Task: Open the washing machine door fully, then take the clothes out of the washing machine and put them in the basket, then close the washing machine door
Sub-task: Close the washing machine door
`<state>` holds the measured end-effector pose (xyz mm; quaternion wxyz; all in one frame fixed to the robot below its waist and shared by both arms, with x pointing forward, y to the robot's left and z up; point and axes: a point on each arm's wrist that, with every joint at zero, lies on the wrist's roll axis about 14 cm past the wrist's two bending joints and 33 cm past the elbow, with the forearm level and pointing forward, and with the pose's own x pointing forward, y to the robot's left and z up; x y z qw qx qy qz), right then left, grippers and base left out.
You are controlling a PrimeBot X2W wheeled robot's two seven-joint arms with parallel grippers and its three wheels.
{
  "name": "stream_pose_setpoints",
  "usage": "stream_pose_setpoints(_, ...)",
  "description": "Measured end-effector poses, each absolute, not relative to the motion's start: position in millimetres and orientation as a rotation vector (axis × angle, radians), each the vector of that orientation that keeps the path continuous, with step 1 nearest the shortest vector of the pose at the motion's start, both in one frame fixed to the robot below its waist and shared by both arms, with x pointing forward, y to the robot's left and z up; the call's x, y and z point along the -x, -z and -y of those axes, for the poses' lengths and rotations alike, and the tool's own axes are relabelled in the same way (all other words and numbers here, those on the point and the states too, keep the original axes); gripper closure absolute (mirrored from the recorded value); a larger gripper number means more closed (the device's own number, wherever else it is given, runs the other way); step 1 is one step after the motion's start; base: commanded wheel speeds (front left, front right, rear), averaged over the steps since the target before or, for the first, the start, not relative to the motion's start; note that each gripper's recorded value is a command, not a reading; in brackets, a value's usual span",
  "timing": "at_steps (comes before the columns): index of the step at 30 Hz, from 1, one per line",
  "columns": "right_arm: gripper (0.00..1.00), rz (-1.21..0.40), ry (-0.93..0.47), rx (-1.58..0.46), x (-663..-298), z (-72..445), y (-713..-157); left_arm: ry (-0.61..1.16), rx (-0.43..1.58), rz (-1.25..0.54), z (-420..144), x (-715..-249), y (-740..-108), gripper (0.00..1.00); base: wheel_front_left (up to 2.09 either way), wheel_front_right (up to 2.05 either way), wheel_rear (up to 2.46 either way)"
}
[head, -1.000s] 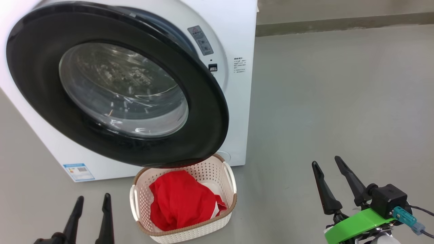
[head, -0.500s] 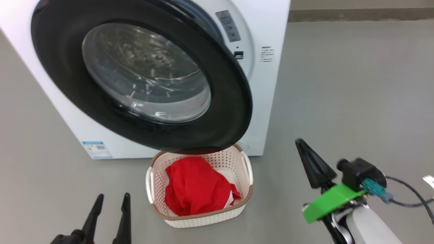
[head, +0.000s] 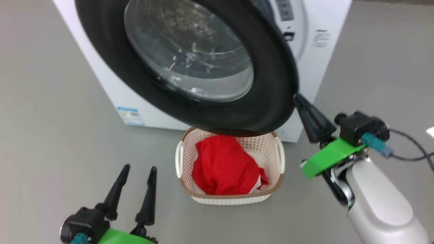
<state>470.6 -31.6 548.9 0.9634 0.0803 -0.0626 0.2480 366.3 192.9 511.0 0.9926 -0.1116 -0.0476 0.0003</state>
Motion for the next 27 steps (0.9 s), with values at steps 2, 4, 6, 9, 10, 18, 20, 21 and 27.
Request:
stream_pose_setpoints(2,1.00,0.132,-0.518,-0.163,-481.5,24.1,-550.7,0.004,0.224,0.099,-191.6,-369.4,-512.6,0.00,0.00,0.00,0.00)
stream_pose_setpoints(4,1.00,0.136,-0.534,-0.164,-492.1,16.6,-551.7,0.004,0.223,0.101,-191.7,-373.0,-513.5,0.00,0.00,0.00,0.00)
stream_pose_setpoints(6,1.00,0.139,-0.547,-0.162,-502.8,10.8,-552.0,0.001,0.219,0.097,-192.6,-376.5,-512.5,0.00,0.00,0.00,0.00)
stream_pose_setpoints(9,1.00,0.136,-0.561,-0.158,-518.6,4.5,-548.5,-0.012,0.212,0.081,-195.6,-381.1,-507.2,0.00,0.00,0.00,0.00)
stream_pose_setpoints(10,1.00,0.135,-0.564,-0.158,-523.5,2.9,-547.2,-0.016,0.213,0.074,-196.7,-382.4,-504.8,0.00,0.00,0.00,0.00)
stream_pose_setpoints(18,1.00,0.149,-0.542,-0.200,-562.8,3.2,-540.7,-0.027,0.202,0.028,-200.2,-397.0,-488.2,0.00,0.00,0.00,0.00)
stream_pose_setpoints(20,1.00,0.155,-0.535,-0.193,-572.8,5.6,-539.4,-0.022,0.206,0.024,-199.0,-402.0,-486.3,0.00,0.00,0.00,0.00)
stream_pose_setpoints(21,1.00,0.158,-0.533,-0.189,-577.6,6.5,-538.8,-0.024,0.209,0.022,-199.1,-404.3,-485.5,0.00,0.00,0.00,0.00)
stream_pose_setpoints(27,1.00,0.189,-0.474,-0.213,-609.5,20.5,-545.3,-0.041,0.198,0.011,-206.1,-409.8,-480.9,0.00,0.00,0.00,0.00)
